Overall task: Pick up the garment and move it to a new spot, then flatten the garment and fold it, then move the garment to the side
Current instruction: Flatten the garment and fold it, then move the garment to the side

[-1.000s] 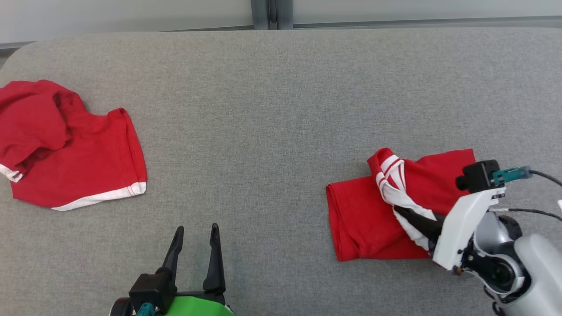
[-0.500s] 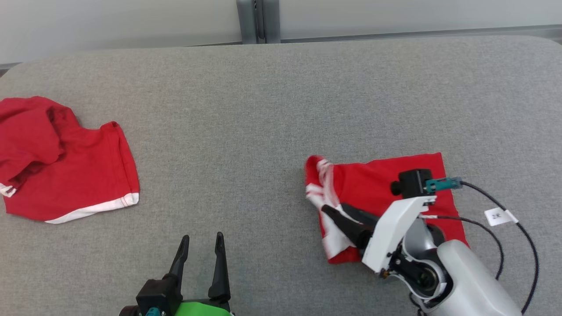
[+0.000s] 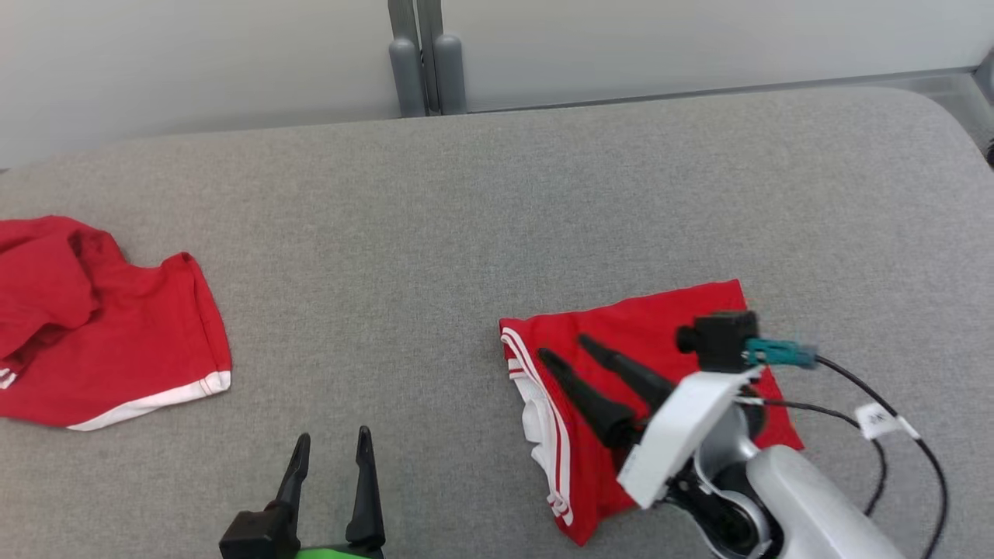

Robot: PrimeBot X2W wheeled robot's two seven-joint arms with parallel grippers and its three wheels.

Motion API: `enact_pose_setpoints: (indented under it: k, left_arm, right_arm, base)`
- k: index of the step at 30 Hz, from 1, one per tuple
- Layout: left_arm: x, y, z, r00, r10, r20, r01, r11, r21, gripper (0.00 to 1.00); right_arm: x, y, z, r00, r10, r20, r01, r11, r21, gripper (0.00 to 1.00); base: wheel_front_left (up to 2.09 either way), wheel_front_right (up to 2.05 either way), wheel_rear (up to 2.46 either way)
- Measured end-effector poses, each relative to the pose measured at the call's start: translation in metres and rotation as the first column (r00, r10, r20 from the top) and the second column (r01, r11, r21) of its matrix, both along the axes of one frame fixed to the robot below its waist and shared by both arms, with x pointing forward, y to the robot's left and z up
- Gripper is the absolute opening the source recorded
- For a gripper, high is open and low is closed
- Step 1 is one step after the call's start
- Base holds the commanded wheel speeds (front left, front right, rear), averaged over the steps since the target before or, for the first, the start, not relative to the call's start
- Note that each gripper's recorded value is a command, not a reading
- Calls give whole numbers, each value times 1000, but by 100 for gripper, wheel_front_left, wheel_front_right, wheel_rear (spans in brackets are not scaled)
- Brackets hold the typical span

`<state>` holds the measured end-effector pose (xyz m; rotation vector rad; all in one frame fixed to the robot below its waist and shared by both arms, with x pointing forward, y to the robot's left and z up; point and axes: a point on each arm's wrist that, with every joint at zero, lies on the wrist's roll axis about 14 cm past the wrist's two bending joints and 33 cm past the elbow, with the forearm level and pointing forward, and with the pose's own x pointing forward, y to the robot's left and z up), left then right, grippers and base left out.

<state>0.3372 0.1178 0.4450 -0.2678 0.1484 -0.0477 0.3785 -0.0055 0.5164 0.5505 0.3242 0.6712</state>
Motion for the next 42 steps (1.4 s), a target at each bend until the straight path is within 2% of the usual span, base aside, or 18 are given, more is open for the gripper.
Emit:
enact_pose_setpoints:
  k: [3,6,8,11,14,17,20,25,29,38,39,42]
  left_arm:
    - [-6,3,4,1000,-2,18,2,1000,12,100]
    - [-11,9,12,999,7,47,-8,1000,29,100]
    - [-11,13,21,997,13,77,-15,999,30,100]
    - [-10,14,32,993,10,119,-14,999,33,100]
    - [-10,13,37,990,-8,140,1,999,47,100]
    - [-9,14,41,988,-14,154,4,998,65,100]
    - [-12,16,37,989,-19,144,9,997,71,100]
    - [-16,25,36,989,-10,146,-7,993,114,100]
    - [-18,29,33,991,2,136,-19,993,120,100]
    - [-22,41,33,990,43,136,-60,990,126,100]
    - [-23,42,33,989,46,138,-64,990,127,100]
    - [-23,47,36,988,62,144,-81,989,125,100]
  right_arm:
    - [2,-43,1,980,-105,170,128,983,-132,100]
    - [-4,-83,3,934,-220,282,271,950,-156,100]
    - [-8,-113,1,895,-283,344,360,914,-185,100]
    - [-18,-163,-8,838,-349,419,481,835,-266,100]
    - [-27,-201,-15,799,-385,463,561,754,-341,100]
    - [-32,-226,-9,759,-402,512,620,688,-378,100]
    - [-39,-238,-1,723,-430,541,662,654,-366,100]
    - [-54,-247,-11,714,-470,518,684,625,-376,100]
    - [-57,-244,-18,728,-466,504,673,627,-393,100]
    - [-50,-233,-20,749,-437,498,645,653,-397,100]
    - [-49,-231,-20,751,-437,495,641,661,-390,100]
    - [-38,-219,-14,769,-415,486,608,711,-354,100]
  base:
    - [0,0,0]
    - [0,0,0]
    - [0,0,0]
    - [0,0,0]
    - [0,0,0]
    - [0,0,0]
    - [0,0,0]
    - [0,0,0]
    - [0,0,0]
    - [0,0,0]
    - [0,0,0]
    - [0,0,0]
